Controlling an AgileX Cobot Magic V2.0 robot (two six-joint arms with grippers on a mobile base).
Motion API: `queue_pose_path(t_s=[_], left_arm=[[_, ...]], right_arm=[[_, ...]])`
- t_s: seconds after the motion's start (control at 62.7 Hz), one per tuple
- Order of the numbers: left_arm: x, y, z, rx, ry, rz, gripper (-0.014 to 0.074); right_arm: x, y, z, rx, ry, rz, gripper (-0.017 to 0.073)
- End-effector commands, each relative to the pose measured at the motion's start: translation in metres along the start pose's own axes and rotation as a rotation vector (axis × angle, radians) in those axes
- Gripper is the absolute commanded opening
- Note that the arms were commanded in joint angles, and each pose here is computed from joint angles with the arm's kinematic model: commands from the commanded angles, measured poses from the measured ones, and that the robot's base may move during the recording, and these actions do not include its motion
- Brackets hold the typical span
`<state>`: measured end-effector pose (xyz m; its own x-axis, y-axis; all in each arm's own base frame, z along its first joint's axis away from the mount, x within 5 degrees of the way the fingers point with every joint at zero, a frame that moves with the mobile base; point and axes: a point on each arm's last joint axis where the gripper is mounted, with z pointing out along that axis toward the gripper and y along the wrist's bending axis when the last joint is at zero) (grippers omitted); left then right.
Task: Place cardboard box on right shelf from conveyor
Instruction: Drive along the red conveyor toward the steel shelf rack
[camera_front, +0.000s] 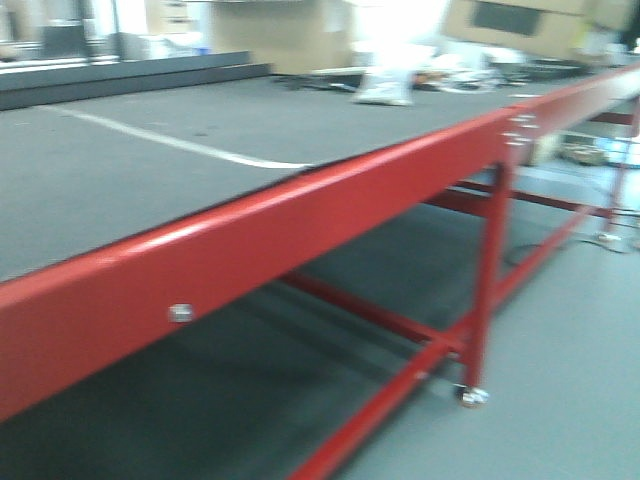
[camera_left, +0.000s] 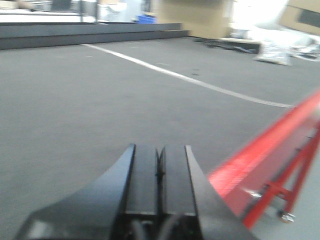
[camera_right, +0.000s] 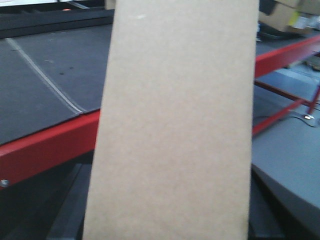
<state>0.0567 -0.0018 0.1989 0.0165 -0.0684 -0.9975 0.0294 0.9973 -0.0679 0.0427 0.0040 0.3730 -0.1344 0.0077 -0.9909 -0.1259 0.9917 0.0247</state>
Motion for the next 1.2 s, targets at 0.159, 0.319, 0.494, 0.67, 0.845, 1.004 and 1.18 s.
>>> queue_pose_path(t_s=[0.159, 0.319, 0.494, 0.67, 0.845, 1.004, 1.18], left_arm=[[-0.0101, 0.0002, -0.0015, -0.003, -0.106, -0.011, -0.0119], [-0.0101, 0.0002, -0.0015, -0.003, -0.106, -0.011, -0.0119], [-0.0101, 0.0002, -0.0015, -0.003, -0.106, -0.011, -0.0119], [-0.0101, 0.0, -0.0015, 0.0, -0.106, -0.012, -0.0119], [-0.01, -0.0012, -0.0015, 0.022, -0.104, -0.013, -0.0119], [-0.01, -0.0015, -0.0015, 0.027, -0.104, -0.013, -0.0119], [-0.01, -0.0015, -0.0015, 0.027, -0.104, -0.013, -0.0119]], right_arm=[[-0.0172, 0.0, -0.0027, 0.006, -0.119, -0.016, 0.0149], [-0.0172, 0.0, -0.0027, 0.006, -0.119, -0.016, 0.0149], [-0.0172, 0.0, -0.0027, 0.006, -0.119, -0.016, 0.0149], [-0.0172, 0.0, -0.0027, 0.006, -0.119, -0.016, 0.0149], [-0.0172, 0.0, -0.0027, 0.006, -0.119, -0.016, 0.0149], [-0.0172, 0.0, -0.0027, 0.006, -0.119, -0.016, 0.0149], [-0.0172, 0.0, -0.0027, 0.006, -0.119, -0.016, 0.0149]])
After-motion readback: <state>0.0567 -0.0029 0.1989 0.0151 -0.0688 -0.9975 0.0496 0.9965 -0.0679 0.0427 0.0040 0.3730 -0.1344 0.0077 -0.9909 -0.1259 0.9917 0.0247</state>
